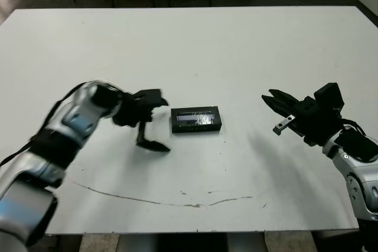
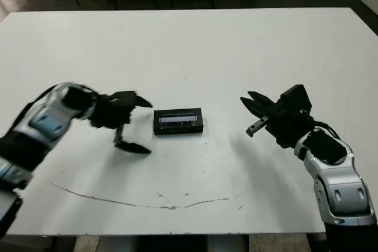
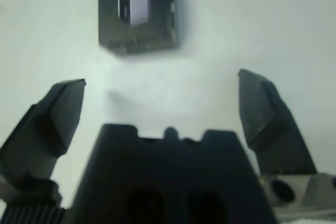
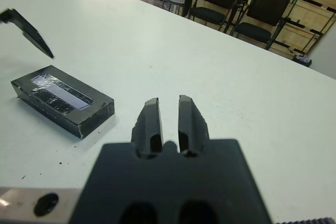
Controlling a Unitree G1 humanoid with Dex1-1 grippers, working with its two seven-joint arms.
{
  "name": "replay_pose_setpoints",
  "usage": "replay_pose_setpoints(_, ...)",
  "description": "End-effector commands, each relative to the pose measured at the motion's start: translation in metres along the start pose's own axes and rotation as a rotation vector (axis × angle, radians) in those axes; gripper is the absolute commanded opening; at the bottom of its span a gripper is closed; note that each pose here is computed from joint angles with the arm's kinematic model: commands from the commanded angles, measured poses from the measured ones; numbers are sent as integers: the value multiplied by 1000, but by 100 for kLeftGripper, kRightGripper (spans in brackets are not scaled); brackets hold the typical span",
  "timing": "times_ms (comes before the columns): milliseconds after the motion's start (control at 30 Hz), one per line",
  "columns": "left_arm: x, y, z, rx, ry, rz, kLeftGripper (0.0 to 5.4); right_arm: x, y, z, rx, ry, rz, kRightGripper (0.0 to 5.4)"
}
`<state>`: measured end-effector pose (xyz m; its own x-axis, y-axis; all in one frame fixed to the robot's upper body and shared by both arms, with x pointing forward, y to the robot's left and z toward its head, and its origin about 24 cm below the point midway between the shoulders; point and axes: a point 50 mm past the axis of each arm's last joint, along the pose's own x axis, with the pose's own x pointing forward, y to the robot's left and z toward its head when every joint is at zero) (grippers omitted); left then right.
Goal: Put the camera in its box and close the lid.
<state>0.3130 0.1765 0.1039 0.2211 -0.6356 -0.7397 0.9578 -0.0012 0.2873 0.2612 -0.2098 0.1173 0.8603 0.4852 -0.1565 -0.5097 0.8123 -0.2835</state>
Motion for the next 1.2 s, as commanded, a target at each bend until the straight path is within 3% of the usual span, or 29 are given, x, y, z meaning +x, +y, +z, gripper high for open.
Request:
replay_pose_setpoints(33,-13,-10,-23,-81,78,15,537,1,2,-4,5,36,-4,0)
replay_pose_setpoints(133,-27,-7,-25,-139,19,135,537,2,3,-3,14,37,-4,0)
replay_pose_setpoints(233,-36,-4,-18,-198,-114,417,537,4,4,-3,14,27,-1,0)
replay_pose_setpoints(367,-30,-5,1,-394,-389,846,476,4,4,-3,16,22,-1,0)
replay_pose_setpoints(433,-25,-8,13,-496,-504,934,430,4,4,-3,16,23,-2,0)
replay_pose_setpoints(567,-13,-18,44,-549,-636,920,328,5,5,-1,11,19,-10,0)
replay_pose_setpoints(700,0,-29,71,-522,-681,833,229,5,5,-1,24,3,-16,0)
replay_pose_setpoints(1000,36,-46,92,-547,-637,730,12,3,5,-2,30,-4,-45,0)
replay_pose_setpoints(1200,57,-55,94,-591,-518,752,2,1,4,-4,32,-8,-51,0)
